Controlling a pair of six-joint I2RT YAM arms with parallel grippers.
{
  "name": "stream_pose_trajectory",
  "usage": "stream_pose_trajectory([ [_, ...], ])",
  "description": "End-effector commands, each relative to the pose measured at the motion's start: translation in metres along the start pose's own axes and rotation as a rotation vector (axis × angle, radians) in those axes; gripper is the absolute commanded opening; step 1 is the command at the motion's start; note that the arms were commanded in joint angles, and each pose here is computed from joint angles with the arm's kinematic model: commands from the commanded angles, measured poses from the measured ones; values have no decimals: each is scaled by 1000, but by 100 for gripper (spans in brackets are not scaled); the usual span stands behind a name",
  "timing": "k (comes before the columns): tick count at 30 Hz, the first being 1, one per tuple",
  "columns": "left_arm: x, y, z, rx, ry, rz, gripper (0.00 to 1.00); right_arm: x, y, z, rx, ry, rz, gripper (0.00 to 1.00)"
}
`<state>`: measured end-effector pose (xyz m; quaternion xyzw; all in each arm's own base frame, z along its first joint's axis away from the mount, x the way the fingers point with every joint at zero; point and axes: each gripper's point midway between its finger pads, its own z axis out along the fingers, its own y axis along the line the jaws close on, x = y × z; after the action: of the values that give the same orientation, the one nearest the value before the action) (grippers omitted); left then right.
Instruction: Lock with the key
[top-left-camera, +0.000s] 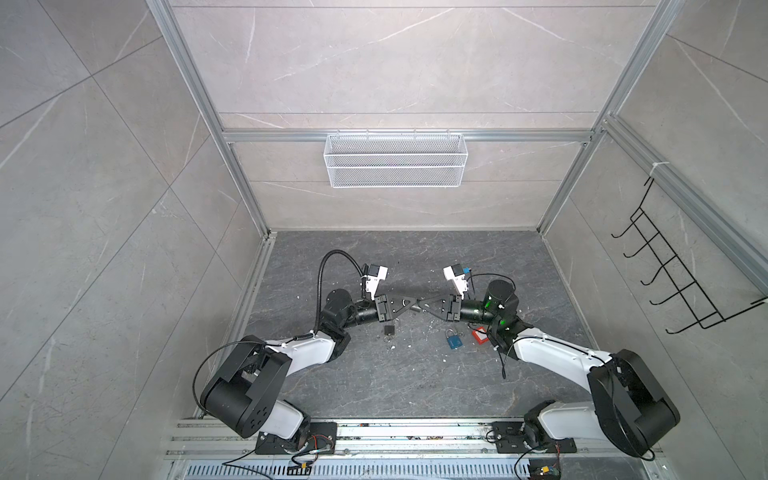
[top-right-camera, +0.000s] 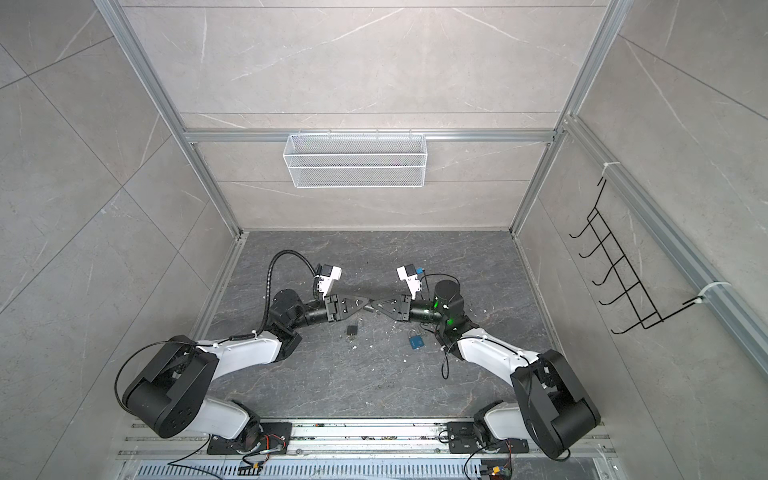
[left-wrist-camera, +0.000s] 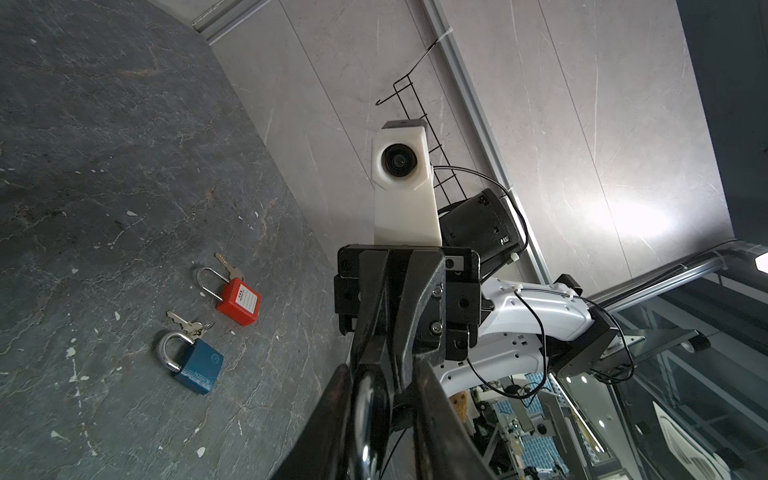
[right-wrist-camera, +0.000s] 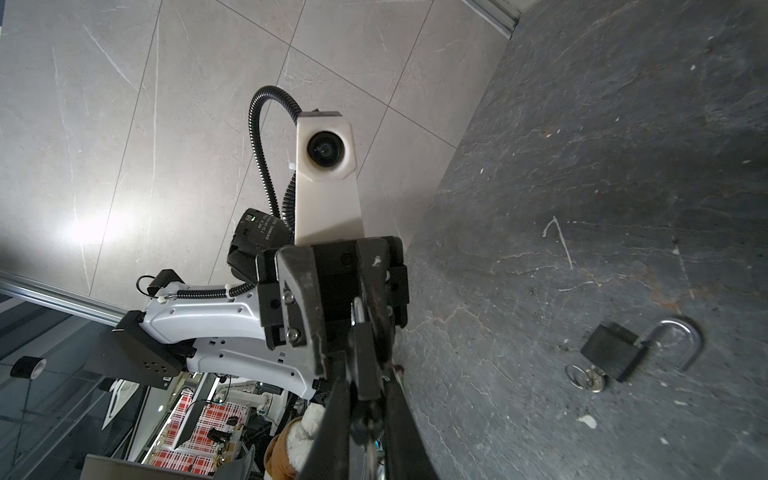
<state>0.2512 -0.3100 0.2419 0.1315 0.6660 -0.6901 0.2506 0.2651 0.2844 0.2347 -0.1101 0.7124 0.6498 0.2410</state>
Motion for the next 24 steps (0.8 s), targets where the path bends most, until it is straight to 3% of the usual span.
stream_pose_trajectory([
  [1,-5,-21,8,70,19,71,27,-6,4,3,-3,-6,-29,0],
  [5,-3,-22,12,86,34,67,26,-9,3,4,0,-14,-31,0],
  [14,-1,-19,14,92,40,42,0,-15,2,6,15,-32,-29,0],
  [18,-4,-14,13,68,14,45,0,-13,6,2,15,-30,-30,20],
  [24,-15,-15,10,72,-27,62,0,-3,7,-7,35,-31,-27,26],
])
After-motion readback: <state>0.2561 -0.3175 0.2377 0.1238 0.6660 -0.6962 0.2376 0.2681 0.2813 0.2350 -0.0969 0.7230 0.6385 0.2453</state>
